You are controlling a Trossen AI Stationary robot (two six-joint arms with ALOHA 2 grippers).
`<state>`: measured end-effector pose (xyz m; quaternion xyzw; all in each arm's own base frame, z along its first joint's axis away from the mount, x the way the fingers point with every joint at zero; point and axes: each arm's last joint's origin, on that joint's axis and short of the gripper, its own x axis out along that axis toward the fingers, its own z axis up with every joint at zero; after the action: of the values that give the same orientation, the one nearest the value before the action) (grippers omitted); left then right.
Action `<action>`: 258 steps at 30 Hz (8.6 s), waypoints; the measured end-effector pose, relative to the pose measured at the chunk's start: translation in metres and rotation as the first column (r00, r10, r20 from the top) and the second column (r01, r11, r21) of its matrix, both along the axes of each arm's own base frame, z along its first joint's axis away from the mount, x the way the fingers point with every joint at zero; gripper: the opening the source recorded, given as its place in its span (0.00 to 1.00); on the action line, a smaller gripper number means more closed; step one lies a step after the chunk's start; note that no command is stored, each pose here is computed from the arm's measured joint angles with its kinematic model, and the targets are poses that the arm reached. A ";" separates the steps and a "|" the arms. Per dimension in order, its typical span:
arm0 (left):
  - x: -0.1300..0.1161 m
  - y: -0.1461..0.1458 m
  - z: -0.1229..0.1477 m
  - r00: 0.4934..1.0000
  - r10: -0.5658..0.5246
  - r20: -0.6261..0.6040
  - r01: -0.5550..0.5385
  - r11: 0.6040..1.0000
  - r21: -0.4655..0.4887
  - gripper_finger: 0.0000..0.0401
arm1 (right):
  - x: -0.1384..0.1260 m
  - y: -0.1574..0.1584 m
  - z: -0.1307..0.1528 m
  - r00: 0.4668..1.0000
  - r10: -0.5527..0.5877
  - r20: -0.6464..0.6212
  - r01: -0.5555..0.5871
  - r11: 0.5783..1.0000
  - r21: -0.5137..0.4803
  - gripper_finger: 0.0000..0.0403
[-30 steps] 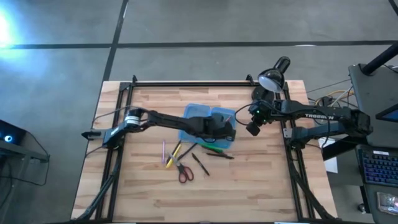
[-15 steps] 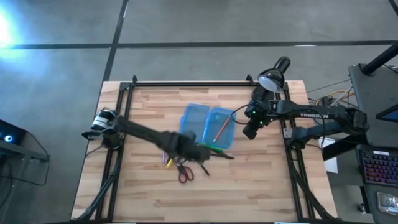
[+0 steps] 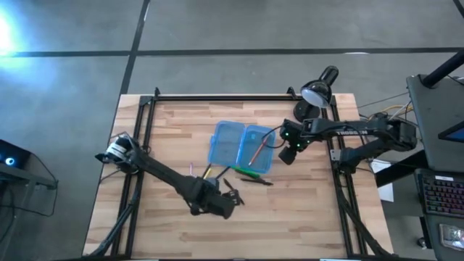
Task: Pick & place school supplies into a supply box
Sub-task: Put the black scissors into the supply box, then put the purple pen into the supply box
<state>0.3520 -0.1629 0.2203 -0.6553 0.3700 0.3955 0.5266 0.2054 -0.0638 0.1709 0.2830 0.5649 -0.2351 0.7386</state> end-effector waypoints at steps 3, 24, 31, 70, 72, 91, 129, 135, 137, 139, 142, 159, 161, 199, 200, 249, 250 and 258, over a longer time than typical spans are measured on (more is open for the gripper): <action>0.009 -0.005 -0.013 0.999 -0.004 -0.044 0.003 1.000 -0.015 0.41 | 0.002 -0.001 -0.005 1.000 0.003 -0.022 -0.003 1.000 0.006 0.49; 0.007 0.003 -0.050 0.975 0.093 -0.204 -0.081 0.994 0.068 0.41 | -0.002 -0.002 0.008 0.999 0.024 0.029 -0.021 0.994 -0.111 0.49; 0.002 0.013 -0.066 0.965 0.117 -0.237 -0.105 0.992 0.064 0.41 | -0.002 -0.002 0.008 0.999 0.037 0.023 -0.034 0.993 -0.114 0.49; 0.008 0.010 -0.029 0.956 0.107 -0.273 -0.072 0.988 0.135 0.14 | 0.000 -0.003 0.009 0.993 0.116 0.035 -0.110 0.983 -0.146 0.49; 0.009 0.008 -0.022 0.960 0.103 -0.261 -0.067 0.988 0.143 0.14 | 0.000 -0.003 0.009 0.993 0.116 0.035 -0.110 0.983 -0.146 0.49; 0.016 0.028 0.055 0.980 0.054 -0.191 0.035 0.902 0.431 0.14 | -0.002 -0.007 0.011 0.992 0.120 0.034 -0.112 0.979 -0.172 0.48; 0.099 0.170 -0.010 0.924 -0.366 0.112 0.275 0.839 0.469 0.14 | -0.052 -0.009 0.060 0.966 -0.135 0.218 0.183 0.959 -0.217 0.48; 0.111 0.172 -0.028 0.933 -0.308 0.185 0.208 0.883 0.421 0.14 | -0.051 -0.009 0.059 0.967 -0.139 0.214 0.185 0.959 -0.214 0.48; 0.112 0.172 -0.030 0.943 -0.267 0.201 0.173 0.904 0.391 0.14 | -0.051 -0.009 0.059 0.967 -0.141 0.214 0.186 0.959 -0.213 0.48; 0.113 0.172 -0.033 0.952 -0.221 0.212 0.135 0.924 0.358 0.14 | -0.051 -0.009 0.059 0.965 -0.148 0.215 0.193 0.959 -0.209 0.48; 0.114 0.171 -0.034 0.957 -0.182 0.227 0.103 0.942 0.321 0.14 | -0.051 -0.009 0.059 0.965 -0.149 0.216 0.195 0.958 -0.209 0.48; 0.117 0.170 -0.047 0.963 -0.149 0.222 0.081 0.953 0.291 0.28 | -0.051 -0.009 0.058 0.968 -0.139 0.211 0.184 0.960 -0.213 0.48; 0.119 0.170 -0.042 0.957 -0.170 0.235 0.093 0.948 0.305 0.32 | -0.051 -0.009 0.058 0.969 -0.135 0.209 0.180 0.960 -0.215 0.48; -0.058 0.102 0.003 0.961 -0.016 -0.276 0.081 0.971 0.226 0.28 | -0.037 -0.011 0.041 0.994 0.036 0.104 -0.015 0.981 -0.195 0.48; -0.068 0.105 0.002 0.961 -0.015 -0.275 0.078 0.972 0.220 0.28 | -0.037 -0.011 0.041 0.994 0.036 0.104 -0.015 0.981 -0.195 0.48; -0.099 0.130 -0.074 0.918 -0.176 -0.355 0.249 0.953 0.174 0.22 | -0.023 -0.017 0.024 0.999 0.001 0.053 0.008 0.987 -0.159 0.48; -0.099 0.130 -0.074 0.919 -0.176 -0.354 0.249 0.953 0.173 0.22 | -0.023 -0.017 0.024 0.999 0.001 0.053 0.008 0.987 -0.158 0.48; -0.097 0.131 -0.074 0.924 -0.170 -0.342 0.245 0.951 0.189 0.11 | -0.025 -0.016 0.024 0.999 0.033 0.026 -0.028 0.987 -0.159 0.48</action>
<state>0.2545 -0.0323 0.1461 -0.4740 0.4706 0.4785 0.5700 0.1802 -0.0799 0.1946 0.2178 0.5381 -0.2639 0.7703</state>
